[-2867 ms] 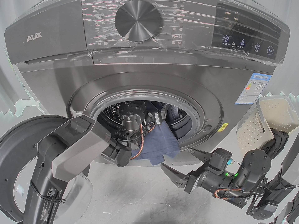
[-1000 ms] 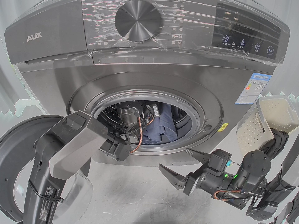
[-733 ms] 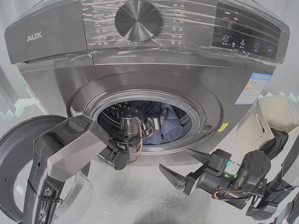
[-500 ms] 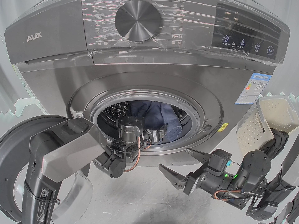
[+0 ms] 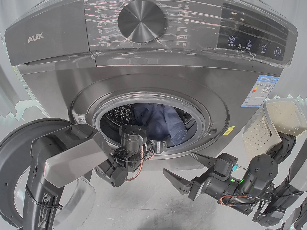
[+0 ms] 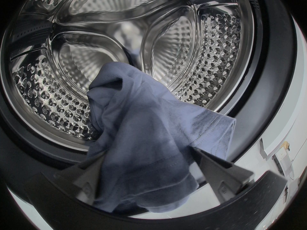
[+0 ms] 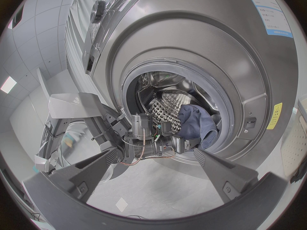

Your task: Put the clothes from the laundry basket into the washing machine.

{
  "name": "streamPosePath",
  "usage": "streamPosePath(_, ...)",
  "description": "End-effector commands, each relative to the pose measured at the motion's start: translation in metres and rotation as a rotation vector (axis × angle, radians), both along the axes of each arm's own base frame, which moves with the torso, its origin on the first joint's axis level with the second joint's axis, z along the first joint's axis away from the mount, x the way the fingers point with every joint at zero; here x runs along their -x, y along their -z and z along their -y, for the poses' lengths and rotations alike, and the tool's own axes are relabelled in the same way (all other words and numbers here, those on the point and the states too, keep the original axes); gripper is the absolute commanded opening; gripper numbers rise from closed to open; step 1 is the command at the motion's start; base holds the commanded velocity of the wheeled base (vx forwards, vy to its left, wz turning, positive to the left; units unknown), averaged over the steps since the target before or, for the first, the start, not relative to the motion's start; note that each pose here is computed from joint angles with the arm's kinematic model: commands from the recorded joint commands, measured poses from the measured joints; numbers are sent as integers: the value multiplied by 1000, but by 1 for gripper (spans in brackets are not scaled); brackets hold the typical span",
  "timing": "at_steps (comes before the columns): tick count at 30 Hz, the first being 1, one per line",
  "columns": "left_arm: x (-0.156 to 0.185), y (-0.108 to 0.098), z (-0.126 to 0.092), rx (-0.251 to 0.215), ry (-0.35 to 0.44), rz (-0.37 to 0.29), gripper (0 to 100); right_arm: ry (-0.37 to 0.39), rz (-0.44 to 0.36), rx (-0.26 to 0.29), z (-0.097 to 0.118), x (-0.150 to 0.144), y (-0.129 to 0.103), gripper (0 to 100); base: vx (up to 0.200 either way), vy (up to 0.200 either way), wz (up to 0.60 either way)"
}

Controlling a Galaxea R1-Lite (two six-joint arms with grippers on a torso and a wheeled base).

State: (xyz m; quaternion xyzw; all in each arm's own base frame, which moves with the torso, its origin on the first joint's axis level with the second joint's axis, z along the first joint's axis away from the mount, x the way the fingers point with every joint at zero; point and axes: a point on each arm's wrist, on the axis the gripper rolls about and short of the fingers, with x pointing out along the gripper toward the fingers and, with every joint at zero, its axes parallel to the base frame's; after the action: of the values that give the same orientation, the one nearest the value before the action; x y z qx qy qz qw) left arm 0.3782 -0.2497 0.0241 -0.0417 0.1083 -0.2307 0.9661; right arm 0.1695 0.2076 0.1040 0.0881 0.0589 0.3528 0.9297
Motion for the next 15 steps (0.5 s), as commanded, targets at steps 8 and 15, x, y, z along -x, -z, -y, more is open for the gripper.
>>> streamPosePath(8,-19,-26,9,78,-22,91,0,0,3,-5,-1,-1,-1,100,0,0,0)
streamPosePath(15,-33,-46,14,151,-65,163,0,0,4,-6,-1,-1,-1,100,0,0,0)
